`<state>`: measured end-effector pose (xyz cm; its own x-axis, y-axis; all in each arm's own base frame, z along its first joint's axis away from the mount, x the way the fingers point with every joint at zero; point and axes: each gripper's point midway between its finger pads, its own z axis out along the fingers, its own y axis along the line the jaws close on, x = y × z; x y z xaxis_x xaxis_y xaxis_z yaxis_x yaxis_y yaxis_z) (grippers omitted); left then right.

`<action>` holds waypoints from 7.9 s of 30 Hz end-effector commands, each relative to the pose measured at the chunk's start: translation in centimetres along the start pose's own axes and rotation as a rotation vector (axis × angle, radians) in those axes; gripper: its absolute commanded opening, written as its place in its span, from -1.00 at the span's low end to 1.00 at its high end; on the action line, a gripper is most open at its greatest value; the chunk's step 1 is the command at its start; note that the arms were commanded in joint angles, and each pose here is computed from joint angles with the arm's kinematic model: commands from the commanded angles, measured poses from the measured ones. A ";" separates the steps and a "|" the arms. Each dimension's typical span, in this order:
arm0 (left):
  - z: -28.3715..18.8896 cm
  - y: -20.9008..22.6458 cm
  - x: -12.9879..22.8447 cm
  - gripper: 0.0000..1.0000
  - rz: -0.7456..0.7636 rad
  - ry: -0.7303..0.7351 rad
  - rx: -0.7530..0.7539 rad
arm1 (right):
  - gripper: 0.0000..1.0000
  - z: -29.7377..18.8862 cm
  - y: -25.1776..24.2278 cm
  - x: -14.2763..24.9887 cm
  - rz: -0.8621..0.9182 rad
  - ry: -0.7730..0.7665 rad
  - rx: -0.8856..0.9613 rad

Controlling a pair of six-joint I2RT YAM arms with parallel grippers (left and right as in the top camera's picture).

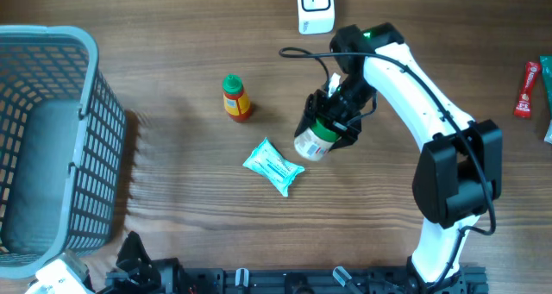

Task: Scan the item barcode
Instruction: 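Lift the jar and hold its label under the scanner, then carry the jar to the right edge and set it down, then reach the right gripper to the light-blue wet-wipe pack and grasp it, then lift the wet-wipe pack to the scanner, then carry the wet-wipe pack to the right edge and release it, then reach the open right gripper toward the red-capped sauce bottle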

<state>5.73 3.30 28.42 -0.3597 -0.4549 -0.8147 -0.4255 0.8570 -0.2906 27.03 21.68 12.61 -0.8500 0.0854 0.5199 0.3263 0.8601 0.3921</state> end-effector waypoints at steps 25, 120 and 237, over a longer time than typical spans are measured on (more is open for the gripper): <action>-0.2 0.0 -0.1 1.00 0.011 -0.012 0.000 | -0.01 -22.3 12.8 -27.4 -0.727 -1.702 -0.127; -0.2 0.0 -0.1 1.00 0.011 -0.012 0.000 | 0.08 15.6 1.0 -3.2 -1.175 -0.684 0.893; -0.2 0.0 -0.1 1.00 0.011 -0.012 0.000 | 1.00 -29.1 -5.9 -19.0 0.120 -1.096 -0.147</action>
<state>5.72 3.30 28.44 -0.3596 -0.4545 -0.8149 -0.4252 0.8572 -0.2905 54.01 -4.83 22.27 -0.6907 0.4885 -0.5332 0.3673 0.8721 0.3233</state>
